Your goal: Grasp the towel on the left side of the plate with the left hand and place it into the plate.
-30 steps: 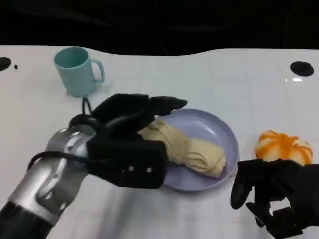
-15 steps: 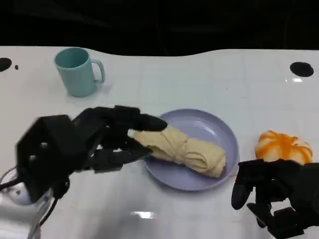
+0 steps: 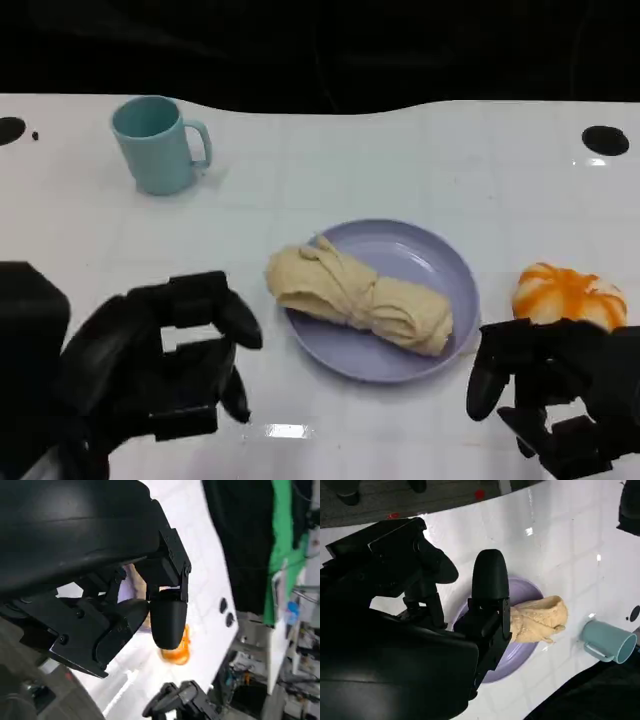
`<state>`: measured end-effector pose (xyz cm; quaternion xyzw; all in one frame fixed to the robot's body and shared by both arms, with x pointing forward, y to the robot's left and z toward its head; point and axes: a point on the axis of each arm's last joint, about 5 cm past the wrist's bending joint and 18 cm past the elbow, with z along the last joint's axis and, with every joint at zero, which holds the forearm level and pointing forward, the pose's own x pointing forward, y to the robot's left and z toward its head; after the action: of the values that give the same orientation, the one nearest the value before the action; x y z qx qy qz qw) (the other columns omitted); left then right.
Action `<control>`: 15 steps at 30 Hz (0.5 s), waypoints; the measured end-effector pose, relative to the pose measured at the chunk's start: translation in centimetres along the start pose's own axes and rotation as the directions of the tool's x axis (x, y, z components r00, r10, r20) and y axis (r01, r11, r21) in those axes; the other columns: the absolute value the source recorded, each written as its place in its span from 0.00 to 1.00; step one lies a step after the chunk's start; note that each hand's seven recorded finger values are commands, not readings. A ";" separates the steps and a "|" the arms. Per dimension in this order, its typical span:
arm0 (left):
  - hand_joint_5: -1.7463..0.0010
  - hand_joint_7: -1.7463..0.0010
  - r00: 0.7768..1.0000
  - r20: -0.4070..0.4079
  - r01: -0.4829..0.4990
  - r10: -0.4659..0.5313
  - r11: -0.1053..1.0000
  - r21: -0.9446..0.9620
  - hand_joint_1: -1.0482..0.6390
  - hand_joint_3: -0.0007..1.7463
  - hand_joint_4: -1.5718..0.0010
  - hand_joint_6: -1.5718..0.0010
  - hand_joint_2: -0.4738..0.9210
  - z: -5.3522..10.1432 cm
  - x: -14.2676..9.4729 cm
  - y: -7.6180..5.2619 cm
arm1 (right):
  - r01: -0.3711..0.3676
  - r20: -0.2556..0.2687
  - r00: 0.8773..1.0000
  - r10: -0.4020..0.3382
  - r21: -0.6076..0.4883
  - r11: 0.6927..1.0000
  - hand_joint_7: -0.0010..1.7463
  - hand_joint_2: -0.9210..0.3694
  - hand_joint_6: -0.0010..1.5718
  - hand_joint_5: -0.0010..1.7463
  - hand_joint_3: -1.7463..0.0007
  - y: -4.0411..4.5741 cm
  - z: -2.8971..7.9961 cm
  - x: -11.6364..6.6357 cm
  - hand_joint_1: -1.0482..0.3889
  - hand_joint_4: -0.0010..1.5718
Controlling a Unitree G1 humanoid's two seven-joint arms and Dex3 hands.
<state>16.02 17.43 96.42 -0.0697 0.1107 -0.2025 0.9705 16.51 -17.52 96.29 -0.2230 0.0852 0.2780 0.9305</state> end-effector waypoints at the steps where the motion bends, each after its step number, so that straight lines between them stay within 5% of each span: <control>1: 0.00 0.01 1.000 -0.011 -0.002 0.002 1.000 -0.011 0.58 0.80 0.44 0.52 0.69 -0.1 0.0 0.0 | 0.001 -0.001 1.000 -0.001 0.000 1.000 0.81 0.26 0.44 0.95 0.40 -0.03 0.0 0.0 0.75 0.45; 15: 0.00 0.00 0.987 -0.153 0.029 -0.044 0.994 -0.103 0.57 0.81 0.42 0.52 0.69 -0.7 0.8 0.5 | 0.012 -0.004 1.000 -0.012 0.014 1.000 0.81 0.26 0.43 0.95 0.39 -0.30 -0.5 -0.2 0.76 0.45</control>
<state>16.72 17.50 95.54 -0.1047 0.1946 -0.2192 0.9503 16.47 -18.07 96.05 -0.2173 0.0877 0.2714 0.9335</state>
